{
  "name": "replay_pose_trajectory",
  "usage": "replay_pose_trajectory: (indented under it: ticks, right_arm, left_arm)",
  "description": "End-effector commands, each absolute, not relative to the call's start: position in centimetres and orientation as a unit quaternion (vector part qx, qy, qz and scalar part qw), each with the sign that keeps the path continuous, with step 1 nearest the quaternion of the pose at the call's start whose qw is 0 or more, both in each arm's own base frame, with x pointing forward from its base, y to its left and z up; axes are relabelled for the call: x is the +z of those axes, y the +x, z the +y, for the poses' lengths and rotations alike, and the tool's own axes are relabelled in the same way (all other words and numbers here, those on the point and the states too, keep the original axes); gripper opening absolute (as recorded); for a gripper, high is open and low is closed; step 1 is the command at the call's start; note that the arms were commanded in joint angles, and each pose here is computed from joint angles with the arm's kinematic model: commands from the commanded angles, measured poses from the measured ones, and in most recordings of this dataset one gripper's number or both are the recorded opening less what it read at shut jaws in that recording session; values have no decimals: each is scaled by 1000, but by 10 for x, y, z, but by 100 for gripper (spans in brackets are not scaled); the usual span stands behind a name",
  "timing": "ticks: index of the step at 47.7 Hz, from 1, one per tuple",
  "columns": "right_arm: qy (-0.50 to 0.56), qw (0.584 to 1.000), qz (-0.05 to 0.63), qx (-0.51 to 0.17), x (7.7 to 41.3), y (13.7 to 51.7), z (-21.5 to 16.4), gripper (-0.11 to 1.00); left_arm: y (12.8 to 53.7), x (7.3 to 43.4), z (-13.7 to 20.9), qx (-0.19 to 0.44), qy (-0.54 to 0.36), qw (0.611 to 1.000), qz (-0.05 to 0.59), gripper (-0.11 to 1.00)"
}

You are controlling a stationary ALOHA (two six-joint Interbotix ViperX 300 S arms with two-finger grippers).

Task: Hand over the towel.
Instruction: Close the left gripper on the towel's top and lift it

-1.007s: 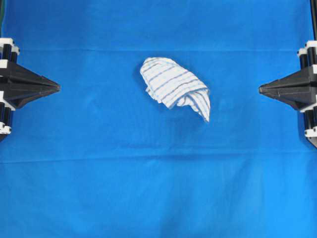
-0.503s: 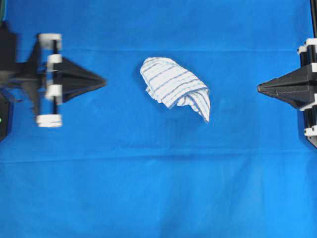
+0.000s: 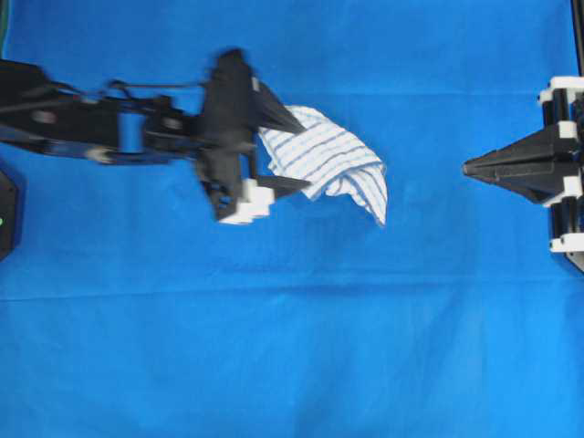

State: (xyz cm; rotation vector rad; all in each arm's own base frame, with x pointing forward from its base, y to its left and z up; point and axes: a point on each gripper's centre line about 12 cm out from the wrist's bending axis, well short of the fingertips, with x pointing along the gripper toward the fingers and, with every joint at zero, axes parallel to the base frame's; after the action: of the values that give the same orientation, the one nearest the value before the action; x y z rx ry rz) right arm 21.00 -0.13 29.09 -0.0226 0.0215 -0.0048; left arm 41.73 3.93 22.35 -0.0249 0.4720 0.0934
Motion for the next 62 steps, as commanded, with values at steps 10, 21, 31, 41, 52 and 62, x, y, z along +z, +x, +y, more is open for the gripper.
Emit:
replay_pose_trajectory:
  ticks: [10,21,31,41,52,62]
  right_arm:
    - [-11,999,30,-3,284,218,-2,0]
    - [-11,999,38,-3,280,220,-2,0]
    - [-13,999,38,-2,280,220,-2,0]
    - [-13,999,39,-2,279,220,-2,0]
    - [-13,999,41,-2,279,221,-2,0]
    - [-13,999,42,-2,278,221,-2,0]
  left_arm:
    - [467,158,50,52,-19,952,302,93]
    - [490,114,52,50,-19,941,333,94]
    - [489,96,58,56,-22,934,351,94]
    - [485,98,58,56,-25,926,372,81]
    - [482,136,58,56,-20,939,338,20]
    - [466,196,53,55,-19,956,287,10]
